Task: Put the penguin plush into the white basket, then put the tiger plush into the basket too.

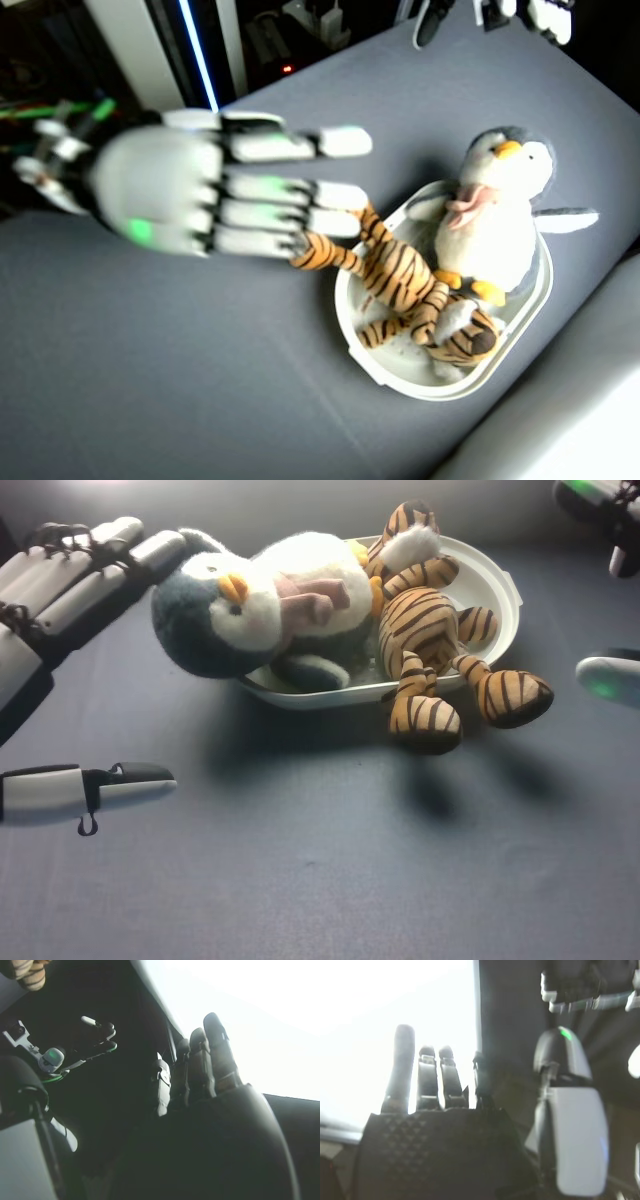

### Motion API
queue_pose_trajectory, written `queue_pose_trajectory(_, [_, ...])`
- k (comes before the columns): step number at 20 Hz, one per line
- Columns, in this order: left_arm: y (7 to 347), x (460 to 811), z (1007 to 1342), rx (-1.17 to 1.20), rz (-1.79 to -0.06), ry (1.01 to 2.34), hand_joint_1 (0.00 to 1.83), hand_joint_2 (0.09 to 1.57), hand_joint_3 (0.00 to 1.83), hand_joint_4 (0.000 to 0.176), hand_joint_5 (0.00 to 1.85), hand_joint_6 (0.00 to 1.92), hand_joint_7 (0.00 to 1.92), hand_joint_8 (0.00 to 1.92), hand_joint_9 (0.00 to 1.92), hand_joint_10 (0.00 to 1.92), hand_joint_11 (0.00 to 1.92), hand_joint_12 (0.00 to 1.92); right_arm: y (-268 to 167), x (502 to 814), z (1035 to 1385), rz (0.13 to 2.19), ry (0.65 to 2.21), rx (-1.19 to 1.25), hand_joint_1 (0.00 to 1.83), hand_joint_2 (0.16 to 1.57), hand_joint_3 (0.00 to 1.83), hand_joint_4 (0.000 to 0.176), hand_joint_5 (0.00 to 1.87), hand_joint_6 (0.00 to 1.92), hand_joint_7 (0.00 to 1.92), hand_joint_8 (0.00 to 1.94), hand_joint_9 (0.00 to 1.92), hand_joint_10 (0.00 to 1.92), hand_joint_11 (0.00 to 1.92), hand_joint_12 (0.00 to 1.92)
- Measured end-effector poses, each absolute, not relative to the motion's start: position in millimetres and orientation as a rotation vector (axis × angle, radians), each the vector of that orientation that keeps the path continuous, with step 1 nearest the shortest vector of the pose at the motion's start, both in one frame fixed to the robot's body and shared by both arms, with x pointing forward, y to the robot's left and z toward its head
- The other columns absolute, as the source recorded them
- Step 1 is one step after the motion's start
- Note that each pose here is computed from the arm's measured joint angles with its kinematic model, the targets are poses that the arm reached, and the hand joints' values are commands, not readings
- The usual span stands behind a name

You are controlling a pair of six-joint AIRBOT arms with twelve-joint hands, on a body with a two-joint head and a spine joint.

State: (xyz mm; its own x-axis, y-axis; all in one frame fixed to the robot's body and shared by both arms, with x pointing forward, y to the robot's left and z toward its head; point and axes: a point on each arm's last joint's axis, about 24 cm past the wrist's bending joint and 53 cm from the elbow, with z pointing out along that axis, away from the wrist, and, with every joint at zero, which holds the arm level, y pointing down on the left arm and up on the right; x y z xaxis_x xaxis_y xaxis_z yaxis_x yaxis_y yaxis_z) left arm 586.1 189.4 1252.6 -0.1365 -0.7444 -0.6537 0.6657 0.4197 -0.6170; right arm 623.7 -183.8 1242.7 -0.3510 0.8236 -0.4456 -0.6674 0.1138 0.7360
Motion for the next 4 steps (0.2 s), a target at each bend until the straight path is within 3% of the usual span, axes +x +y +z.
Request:
queue_pose_trajectory(1, [193,586,1252,-0.109,-1.225,1.194,0.56,1.06,0.03,0.012,0.04,0.00,0.17,0.00,0.20,0.02,0.00,0.96,-183,614,1247,1.584,1.115,0.177,0.65,1.18,0.00,0.115,0.04,0.00,0.29,0.01,0.40,0.02,0.22,0.06])
queue_pose_trajectory(2, [196,585,1253,-0.118,-1.235,1.182,0.53,1.11,0.02,0.000,0.11,0.01,0.24,0.01,0.25,0.02,0.00,0.90,-183,606,1253,1.609,1.082,0.165,0.64,1.18,0.00,0.119,0.02,0.00,0.31,0.01,0.42,0.01,0.24,0.06])
queue_pose_trajectory(3, [197,585,1256,-0.131,-1.254,1.171,0.40,1.13,0.01,0.005,0.37,0.03,0.25,0.00,0.25,0.01,0.00,0.67,-183,602,1258,1.624,1.058,0.157,0.65,1.14,0.00,0.060,0.28,0.03,0.41,0.01,0.42,0.00,0.23,0.03])
queue_pose_trajectory(4, [197,582,1259,-0.140,-1.284,1.147,0.18,1.23,0.02,0.053,0.55,0.06,0.26,0.00,0.21,0.00,0.00,0.31,-186,595,1261,1.636,1.036,0.154,0.64,1.12,0.00,0.019,0.37,0.01,0.39,0.00,0.36,0.00,0.16,0.01])
